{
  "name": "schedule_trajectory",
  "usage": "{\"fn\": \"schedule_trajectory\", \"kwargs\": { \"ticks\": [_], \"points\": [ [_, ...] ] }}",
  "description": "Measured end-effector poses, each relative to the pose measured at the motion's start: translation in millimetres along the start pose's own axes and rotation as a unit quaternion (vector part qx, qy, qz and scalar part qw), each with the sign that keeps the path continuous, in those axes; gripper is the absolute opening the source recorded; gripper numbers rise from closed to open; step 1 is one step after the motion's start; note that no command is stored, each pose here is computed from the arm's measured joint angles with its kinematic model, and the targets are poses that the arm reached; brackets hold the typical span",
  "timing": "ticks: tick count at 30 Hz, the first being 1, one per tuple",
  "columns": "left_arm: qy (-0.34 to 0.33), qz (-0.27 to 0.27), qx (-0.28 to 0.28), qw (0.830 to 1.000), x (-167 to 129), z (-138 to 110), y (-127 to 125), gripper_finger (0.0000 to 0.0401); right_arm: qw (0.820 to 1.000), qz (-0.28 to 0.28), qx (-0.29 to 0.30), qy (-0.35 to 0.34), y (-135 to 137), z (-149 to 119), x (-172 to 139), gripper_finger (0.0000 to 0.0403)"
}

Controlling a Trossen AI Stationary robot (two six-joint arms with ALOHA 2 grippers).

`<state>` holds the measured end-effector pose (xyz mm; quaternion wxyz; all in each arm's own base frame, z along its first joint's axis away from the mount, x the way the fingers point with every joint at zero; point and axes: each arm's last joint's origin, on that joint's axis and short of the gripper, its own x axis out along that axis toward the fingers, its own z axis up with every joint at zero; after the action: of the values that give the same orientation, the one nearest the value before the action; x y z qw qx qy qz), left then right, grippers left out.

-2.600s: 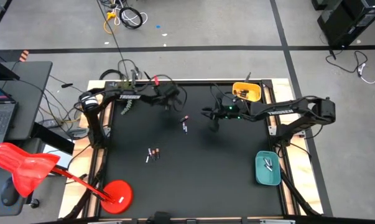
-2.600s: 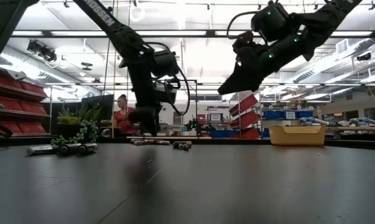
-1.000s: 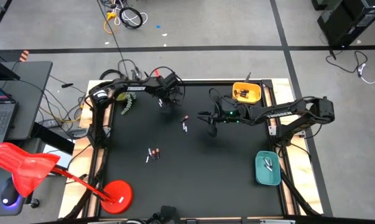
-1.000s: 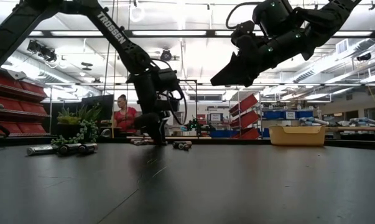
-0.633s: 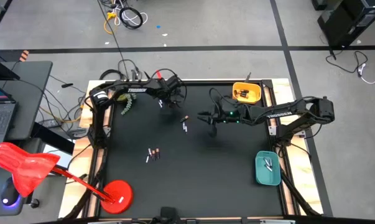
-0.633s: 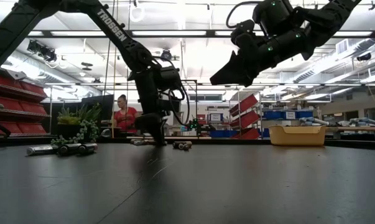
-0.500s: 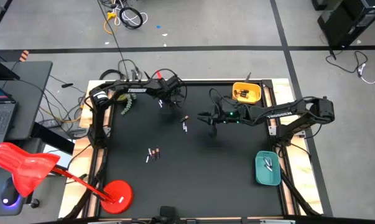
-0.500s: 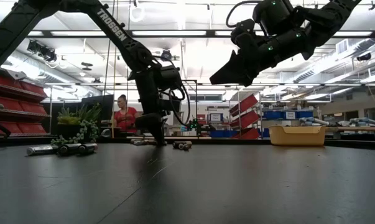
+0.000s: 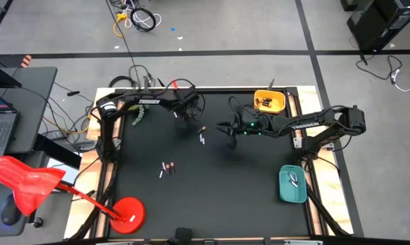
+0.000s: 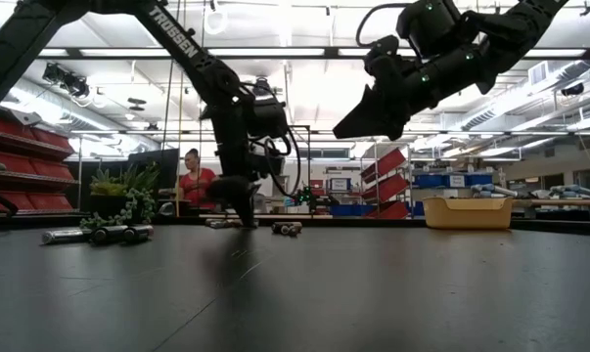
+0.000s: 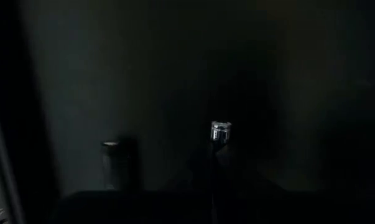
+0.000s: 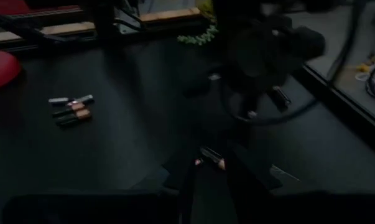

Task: Sort batteries
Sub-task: Put the silver battery into the green bin

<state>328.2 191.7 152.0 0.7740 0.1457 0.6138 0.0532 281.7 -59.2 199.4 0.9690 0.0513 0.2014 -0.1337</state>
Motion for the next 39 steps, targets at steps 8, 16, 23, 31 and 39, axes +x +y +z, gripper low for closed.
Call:
{"fn": "schedule_trajectory", "kwargs": {
  "ticks": [8, 16, 23, 31, 39],
  "points": [
    [-0.019, 0.006, 0.000, 1.000, -23.8, 1.4, 1.4, 0.0000, 0.999, -0.006, 0.017, 0.036, -1.0, -7.0, -0.2, 0.0094],
    [-0.136, -0.013, -0.016, 0.991, -53.9, 20.2, -3.4, 0.0000, 0.998, -0.039, 0.019, 0.035, -7.1, -26.7, -3.1, 0.0096],
    [-0.273, -0.025, 0.001, 0.962, -67.7, 55.2, -19.9, 0.0000, 0.998, -0.032, 0.037, -0.039, -6.4, -45.4, -11.6, 0.0107],
    [-0.357, 0.007, 0.019, 0.934, -81.0, 79.0, -30.5, 0.0000, 0.996, -0.081, 0.036, -0.030, -1.0, -55.0, -14.6, 0.0125],
    [-0.323, -0.017, -0.026, 0.946, -72.7, 72.6, -37.7, 0.0012, 0.984, -0.131, 0.038, 0.110, -9.9, -73.0, -14.5, 0.0139]
  ]
}}
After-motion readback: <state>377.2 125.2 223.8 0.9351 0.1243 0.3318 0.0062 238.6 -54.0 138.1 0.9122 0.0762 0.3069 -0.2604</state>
